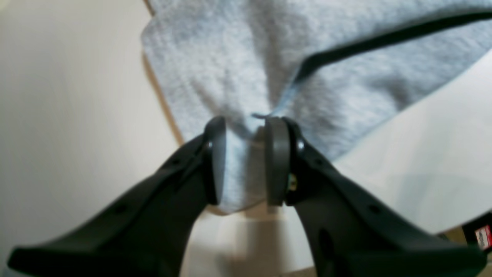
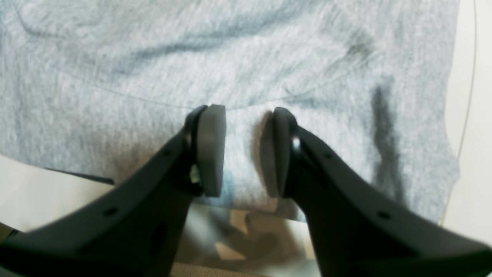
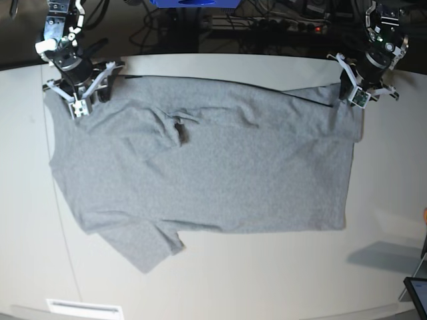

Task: Fold the T-shirt properly
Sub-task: 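Pull both held corners away from the shirt body to stretch it, then open both grippers and release the shirt edge, then move both grippers along the shirt sides to the hem corners, then lower both grippers and grasp the grey shirt's hem corners, then lift the hem with both grippers and fold it onto the collar edge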

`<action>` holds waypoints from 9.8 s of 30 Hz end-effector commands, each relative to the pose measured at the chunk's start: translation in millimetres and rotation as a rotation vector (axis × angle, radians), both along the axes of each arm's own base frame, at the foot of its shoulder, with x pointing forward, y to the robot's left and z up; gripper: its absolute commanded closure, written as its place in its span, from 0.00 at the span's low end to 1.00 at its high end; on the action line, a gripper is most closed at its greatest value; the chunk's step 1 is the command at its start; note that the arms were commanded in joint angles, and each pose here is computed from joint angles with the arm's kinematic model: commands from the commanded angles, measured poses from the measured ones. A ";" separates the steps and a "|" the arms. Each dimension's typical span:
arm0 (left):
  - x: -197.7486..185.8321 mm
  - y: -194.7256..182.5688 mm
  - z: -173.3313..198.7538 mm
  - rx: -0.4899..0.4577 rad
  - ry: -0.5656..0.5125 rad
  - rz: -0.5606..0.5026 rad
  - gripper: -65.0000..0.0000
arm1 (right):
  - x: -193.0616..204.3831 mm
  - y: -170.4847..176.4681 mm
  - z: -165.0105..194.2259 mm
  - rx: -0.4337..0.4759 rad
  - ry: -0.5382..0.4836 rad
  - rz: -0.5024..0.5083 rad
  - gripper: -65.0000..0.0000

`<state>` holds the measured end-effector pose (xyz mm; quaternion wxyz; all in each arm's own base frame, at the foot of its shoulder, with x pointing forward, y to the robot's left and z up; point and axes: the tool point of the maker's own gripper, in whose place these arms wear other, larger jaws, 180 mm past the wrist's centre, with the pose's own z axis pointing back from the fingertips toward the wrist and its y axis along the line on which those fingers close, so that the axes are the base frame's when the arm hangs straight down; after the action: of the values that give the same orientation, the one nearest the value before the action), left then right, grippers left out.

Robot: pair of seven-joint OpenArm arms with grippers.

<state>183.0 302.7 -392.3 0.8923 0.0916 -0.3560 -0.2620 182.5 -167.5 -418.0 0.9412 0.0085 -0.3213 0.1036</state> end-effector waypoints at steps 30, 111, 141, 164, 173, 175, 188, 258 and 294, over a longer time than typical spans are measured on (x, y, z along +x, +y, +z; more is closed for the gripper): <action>-5.5 35.1 3.1 0.092 0.046 -0.024 0.73 | -25.8 -26.0 -11.6 -0.074 0.108 -0.033 0.69; 81.6 43.8 116.8 -0.052 -0.395 0.375 0.73 | 241.4 -117.8 81.8 -0.120 -0.056 0.068 0.28; 83.8 57.4 127.2 0.006 -0.394 0.350 0.73 | 270.0 -125.5 48.9 0.312 -0.055 -0.106 0.27; 86.5 55.5 128.2 0.002 -0.399 0.345 0.73 | 250.7 -85.8 10.1 0.373 0.039 -0.079 0.36; 110.5 83.8 118.2 -0.037 -0.304 0.502 0.72 | 249.8 -86.8 9.4 0.371 0.042 -0.080 0.86; 121.4 90.7 115.7 -0.066 -0.288 0.539 0.72 | 249.8 -86.8 9.4 0.371 0.042 -0.080 0.96; 203.7 108.5 83.9 -0.363 -0.219 0.678 0.72 | 248.2 -86.9 7.8 0.369 0.047 -0.080 0.99; 270.4 21.2 13.8 -0.548 0.002 0.485 1.00 | 255.7 -101.6 22.3 0.336 -0.032 -0.089 1.00; 217.1 4.2 74.2 -0.274 -0.053 0.281 1.00 | 240.5 -120.5 58.6 0.142 -0.133 -0.043 1.00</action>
<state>387.8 297.2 -342.5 0.9277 0.0098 -0.3639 -0.0821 408.2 -274.4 -384.4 0.9287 0.0761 -0.3570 0.0659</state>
